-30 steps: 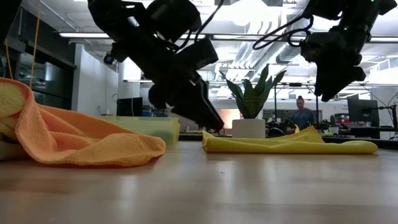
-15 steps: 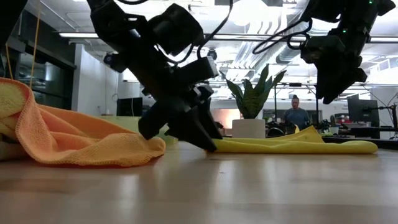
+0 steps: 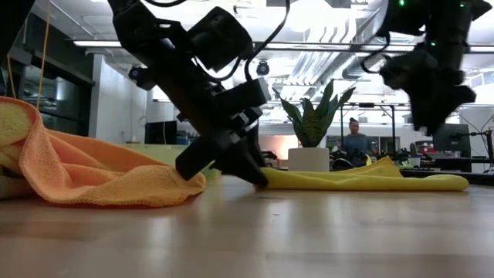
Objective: Fold microfiber towels
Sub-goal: Fold the right yellow microfiber cloth
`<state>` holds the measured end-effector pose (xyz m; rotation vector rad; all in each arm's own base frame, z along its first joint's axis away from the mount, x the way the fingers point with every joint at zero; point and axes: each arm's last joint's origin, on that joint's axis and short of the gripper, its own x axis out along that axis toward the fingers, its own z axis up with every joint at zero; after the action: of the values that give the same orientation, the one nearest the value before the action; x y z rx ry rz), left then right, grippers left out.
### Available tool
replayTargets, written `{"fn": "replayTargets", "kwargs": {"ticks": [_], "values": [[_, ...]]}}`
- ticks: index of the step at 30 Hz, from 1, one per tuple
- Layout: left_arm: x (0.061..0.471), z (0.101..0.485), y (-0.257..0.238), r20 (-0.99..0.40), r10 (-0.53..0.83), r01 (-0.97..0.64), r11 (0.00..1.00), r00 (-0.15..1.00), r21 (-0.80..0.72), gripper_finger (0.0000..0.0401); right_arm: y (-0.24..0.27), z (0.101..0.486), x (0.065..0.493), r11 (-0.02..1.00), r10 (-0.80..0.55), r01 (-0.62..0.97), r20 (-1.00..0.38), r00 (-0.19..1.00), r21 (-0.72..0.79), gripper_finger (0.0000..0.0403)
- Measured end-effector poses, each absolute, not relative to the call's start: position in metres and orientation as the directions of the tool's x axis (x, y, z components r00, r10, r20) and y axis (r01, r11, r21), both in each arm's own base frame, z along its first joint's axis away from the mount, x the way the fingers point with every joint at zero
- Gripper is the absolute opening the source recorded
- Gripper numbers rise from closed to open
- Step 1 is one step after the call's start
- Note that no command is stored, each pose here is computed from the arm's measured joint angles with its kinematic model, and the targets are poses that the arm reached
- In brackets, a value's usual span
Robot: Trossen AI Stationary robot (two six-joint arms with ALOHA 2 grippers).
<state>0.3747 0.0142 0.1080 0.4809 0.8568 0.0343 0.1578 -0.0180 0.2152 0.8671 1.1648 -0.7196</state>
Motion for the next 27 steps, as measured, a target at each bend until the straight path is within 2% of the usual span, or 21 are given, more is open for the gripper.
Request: {"fn": "replayTargets", "kwargs": {"ticks": [2, 4, 7, 13, 21, 27], "values": [[0.375, 0.108, 0.014, -0.718, 0.220, 0.159, 0.894, 0.660, 0.419, 0.0034, -0.016, 0.207, 0.154, 0.440, 0.023, 0.875, -0.976, 0.216, 0.204, 0.0165], [0.375, 0.108, 0.014, -0.718, 0.219, 0.147, 0.900, 0.661, 0.410, 0.0010, -0.013, 0.192, 0.148, 0.381, 0.110, 0.899, -0.976, 0.189, 0.217, 0.0165], [0.374, 0.108, 0.014, -0.720, 0.218, 0.142, 0.904, 0.658, 0.404, 0.0014, -0.009, 0.170, 0.144, 0.328, 0.171, 0.912, -0.965, 0.199, 0.247, 0.0165], [0.373, 0.107, 0.014, -0.734, 0.204, 0.151, 0.910, 0.648, 0.386, 0.0004, -0.011, 0.157, 0.141, 0.208, 0.097, 0.954, -0.975, 0.201, 0.217, 0.0165], [0.371, 0.106, 0.014, -0.750, 0.200, 0.131, 0.925, 0.631, 0.357, 0.0002, -0.014, 0.157, 0.142, 0.140, 0.094, 0.966, -0.974, 0.206, 0.218, 0.0165], [0.372, 0.106, 0.014, -0.749, 0.200, 0.128, 0.926, 0.632, 0.356, 0.0001, -0.015, 0.155, 0.145, 0.127, 0.156, 0.963, -0.963, 0.218, 0.238, 0.0165]]}}
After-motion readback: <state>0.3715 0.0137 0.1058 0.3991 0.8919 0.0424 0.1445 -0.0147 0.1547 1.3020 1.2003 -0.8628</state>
